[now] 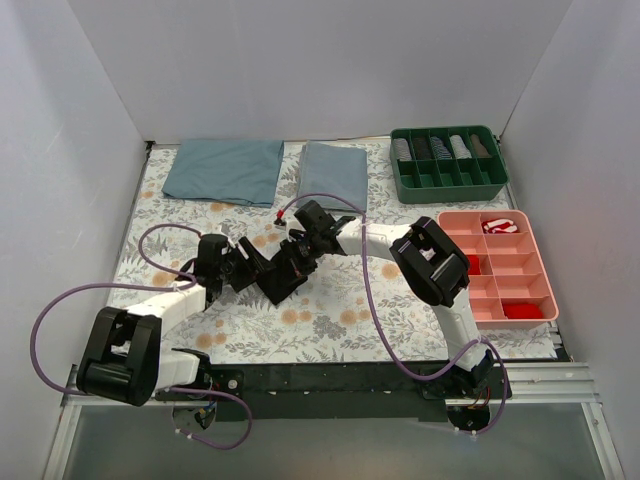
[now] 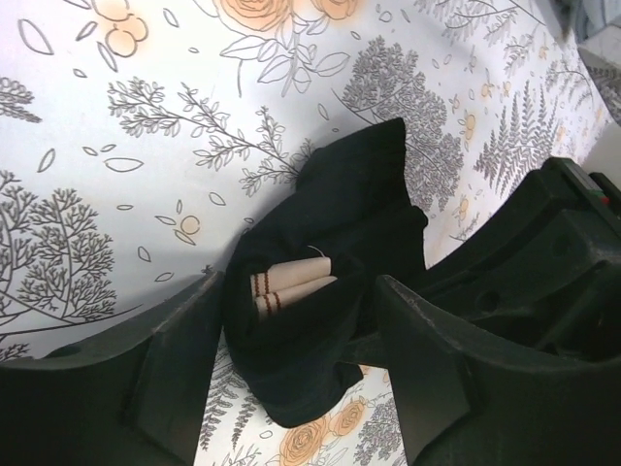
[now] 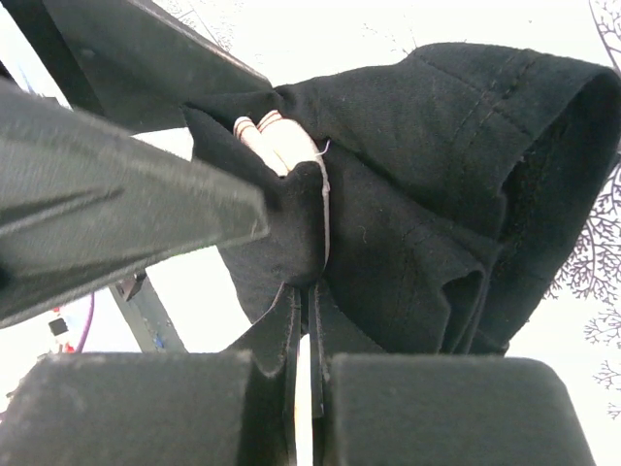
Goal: Roll the underwear
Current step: Roll the underwear to the center of the board.
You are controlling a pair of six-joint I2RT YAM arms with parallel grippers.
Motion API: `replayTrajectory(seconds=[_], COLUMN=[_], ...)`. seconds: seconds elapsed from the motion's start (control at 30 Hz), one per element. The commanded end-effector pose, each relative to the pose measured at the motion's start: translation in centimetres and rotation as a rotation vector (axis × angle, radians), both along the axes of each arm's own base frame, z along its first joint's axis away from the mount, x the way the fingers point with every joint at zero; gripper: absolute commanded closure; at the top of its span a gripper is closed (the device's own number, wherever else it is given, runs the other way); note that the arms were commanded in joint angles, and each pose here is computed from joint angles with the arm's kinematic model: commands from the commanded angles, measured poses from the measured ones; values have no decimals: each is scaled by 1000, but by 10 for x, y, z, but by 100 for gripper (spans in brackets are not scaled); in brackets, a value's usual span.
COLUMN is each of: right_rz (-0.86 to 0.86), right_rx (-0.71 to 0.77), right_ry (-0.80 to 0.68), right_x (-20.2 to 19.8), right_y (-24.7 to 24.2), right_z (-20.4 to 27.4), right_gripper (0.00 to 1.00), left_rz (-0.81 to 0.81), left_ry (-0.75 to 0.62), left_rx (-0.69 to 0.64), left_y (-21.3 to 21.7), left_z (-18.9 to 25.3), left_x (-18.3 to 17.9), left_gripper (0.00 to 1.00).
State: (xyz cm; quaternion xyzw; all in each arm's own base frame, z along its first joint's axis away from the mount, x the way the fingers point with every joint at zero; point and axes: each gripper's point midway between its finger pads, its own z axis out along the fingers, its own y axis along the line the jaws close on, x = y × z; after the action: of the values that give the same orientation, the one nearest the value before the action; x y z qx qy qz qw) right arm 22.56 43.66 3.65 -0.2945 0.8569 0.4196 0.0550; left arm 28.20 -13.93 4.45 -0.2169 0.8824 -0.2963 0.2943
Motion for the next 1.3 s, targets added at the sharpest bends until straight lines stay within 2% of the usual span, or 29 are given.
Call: replayTrajectory(seconds=[0.0,0.13,0.43,0.53,0.67,0.73,0.83,0.87,0.9,1.07,1.2,1.27], right_rz=[17,20,37,43,44,33,-25,-63,-84,-180,-147,-151], right_rx=[-21,-22,7,11,26,38,53,18,27,-31,-67,-107], right_ry=[-12,-15,-30,-39,-61,-82,-178,-208,-251,-365,-491,-563], right_x=[1,2,2,2,2,0,8,11,14,22,9,7], right_y=[0,0,4,4,2,-3,-10,-19,-23,-50,-56,-56], right_z=[-1,-1,8,12,20,28,50,45,59,70,77,77], right_gripper=[99,99,99,98,88,79,68,66,60,58,57,57], left_rz=[-44,-73,-111,-120,-129,-141,-151,-155,-156,-152,-101,-73], left_ry=[-69,-122,-9,4,21,28,38,38,40,65,139,174], left_rx=[-55,-84,-92,-96,-98,-109,-123,-126,-129,-144,-165,-173], left_y=[-8,-14,-21,-22,-23,-25,-27,-28,-28,-29,-28,-28], left_z=[15,25,-4,-7,-10,-10,-8,-7,-6,-3,-6,-5], left_x=[-3,-3,-7,-8,-12,-13,-16,-16,-17,-24,-30,-32], left_gripper=[35,35,46,53,67,73,81,82,83,88,92,97])
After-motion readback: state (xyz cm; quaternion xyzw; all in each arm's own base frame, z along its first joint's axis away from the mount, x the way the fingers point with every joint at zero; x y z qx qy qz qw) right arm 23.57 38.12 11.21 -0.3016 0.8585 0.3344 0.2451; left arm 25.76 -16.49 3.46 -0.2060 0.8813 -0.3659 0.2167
